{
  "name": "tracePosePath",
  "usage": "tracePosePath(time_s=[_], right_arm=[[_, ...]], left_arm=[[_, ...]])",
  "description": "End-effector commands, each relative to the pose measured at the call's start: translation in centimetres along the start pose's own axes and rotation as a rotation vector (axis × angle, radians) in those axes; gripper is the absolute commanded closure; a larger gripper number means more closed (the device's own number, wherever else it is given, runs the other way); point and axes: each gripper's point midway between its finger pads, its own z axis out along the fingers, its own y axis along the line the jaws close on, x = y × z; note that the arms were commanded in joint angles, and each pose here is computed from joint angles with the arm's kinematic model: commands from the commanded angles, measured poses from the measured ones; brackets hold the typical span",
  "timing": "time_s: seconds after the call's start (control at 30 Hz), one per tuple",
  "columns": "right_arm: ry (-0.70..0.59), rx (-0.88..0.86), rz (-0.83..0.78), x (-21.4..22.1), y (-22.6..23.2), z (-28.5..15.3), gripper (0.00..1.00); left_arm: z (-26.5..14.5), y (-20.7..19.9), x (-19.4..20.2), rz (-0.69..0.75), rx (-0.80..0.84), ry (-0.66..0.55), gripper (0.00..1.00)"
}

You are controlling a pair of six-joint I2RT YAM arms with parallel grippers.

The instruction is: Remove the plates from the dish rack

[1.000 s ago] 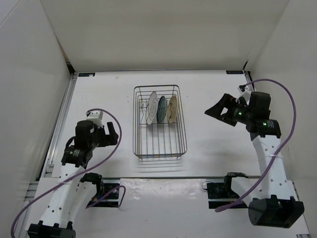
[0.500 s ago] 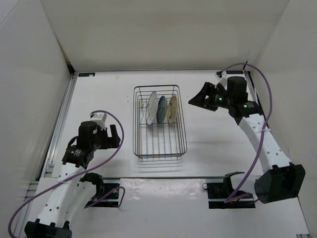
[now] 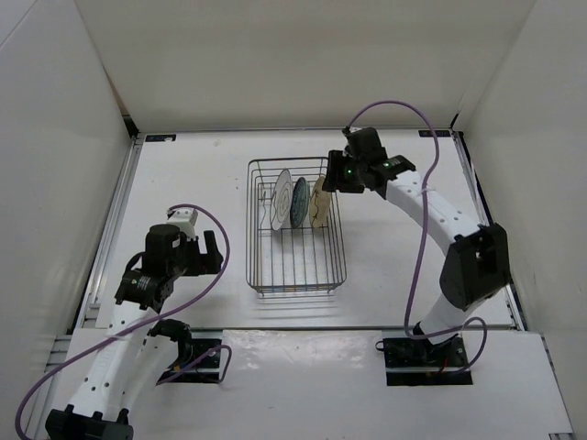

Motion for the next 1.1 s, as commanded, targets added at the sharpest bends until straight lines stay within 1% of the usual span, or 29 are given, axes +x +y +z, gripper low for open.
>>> tracePosePath(time_s=[0.0,0.13,0.17,0.23,0.27,0.33,0.37,0.47,0.73,0.77,0.93,1.07], right_arm=[[-0.048,0.145,-0.054,-1.8,-1.4,0.2,0.44],[-0.021,0.179,-0.066,-1.2,-1.4,2.1,0.46],[-0.037,0.181,-0.066,-1.7,-1.1,2.0,0.48],[-0.013,0.205,-0.071,-1.1,-1.3,3.2,0.49],[-0.024,0.203,-0.072,-1.9,-0.9,3.1,0.49],[0.021,0.22,-0.073,-0.9,-1.2,4.4,0.52],[0.025,0.219,-0.075,-1.2,-0.9,4.7,0.52],[0.045,0.231,-0.076,-0.5,-0.9,5.4,0.58],[0.057,0.224,-0.052,-0.6,-0.3,6.3,0.76],[0.057,0.221,-0.051,-0.9,0.0,6.3,0.76],[0.015,0.22,-0.048,-3.2,1.0,4.9,0.84],[-0.053,0.204,-0.053,-6.0,2.0,2.5,0.86]], left_arm=[[-0.4,-0.3,-0.7,0.008,0.007,-0.017,0.01],[-0.2,-0.5,-0.5,0.004,0.02,-0.002,0.01],[-0.2,-0.6,-0.5,0.007,0.025,-0.002,0.01],[-0.2,-0.6,-0.5,0.008,0.026,-0.001,0.01],[-0.2,-0.6,-0.5,0.007,0.027,0.001,0.01],[-0.1,-0.6,-0.4,0.009,0.028,0.005,0.01],[-0.1,-0.7,-0.4,0.008,0.03,0.005,0.01],[-0.1,-0.7,-0.4,0.008,0.03,0.002,0.01],[-0.2,-0.8,-0.5,0.007,0.039,0.002,0.01],[-0.1,-0.8,-0.5,0.007,0.038,0.002,0.01],[0.0,-0.8,-0.3,0.01,0.039,0.012,0.01],[0.0,-0.8,-0.2,0.008,0.039,0.015,0.01]])
